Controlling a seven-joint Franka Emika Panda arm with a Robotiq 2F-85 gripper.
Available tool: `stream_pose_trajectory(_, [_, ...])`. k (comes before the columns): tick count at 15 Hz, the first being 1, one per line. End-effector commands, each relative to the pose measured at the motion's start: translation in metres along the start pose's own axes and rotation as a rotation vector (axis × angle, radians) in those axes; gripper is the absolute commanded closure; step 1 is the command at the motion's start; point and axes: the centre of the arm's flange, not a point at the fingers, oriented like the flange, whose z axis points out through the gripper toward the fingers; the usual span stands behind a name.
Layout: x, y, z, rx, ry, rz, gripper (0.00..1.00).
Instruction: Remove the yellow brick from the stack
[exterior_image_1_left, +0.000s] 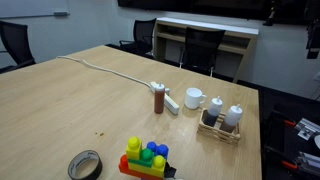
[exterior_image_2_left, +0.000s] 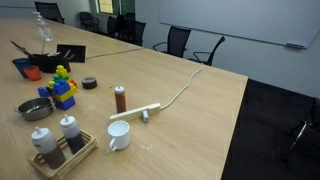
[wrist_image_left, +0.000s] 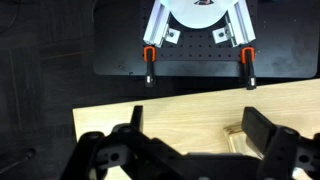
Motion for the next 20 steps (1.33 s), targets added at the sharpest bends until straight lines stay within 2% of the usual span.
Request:
stream_pose_trajectory(1, [0.0,0.0,0.0,0.0,0.0,0.0,0.0])
stream_pose_trajectory(5, [0.013,-0.012,-0.005,-0.017,-0.008,-0.023,0.0])
stream_pose_trajectory(7, [0.027,-0.031,-0.008,-0.016,0.036,-0.066,0.0])
stream_pose_trajectory(13, [0.07,-0.127,-0.003,-0.035,0.265,-0.177,0.0])
stream_pose_trajectory(17, [0.08,-0.174,0.002,-0.094,0.385,-0.225,0.0])
stream_pose_trajectory(18, [0.07,-0.166,0.002,-0.07,0.349,-0.225,0.0])
stream_pose_trajectory(20, [0.073,-0.175,0.004,-0.08,0.369,-0.234,0.0])
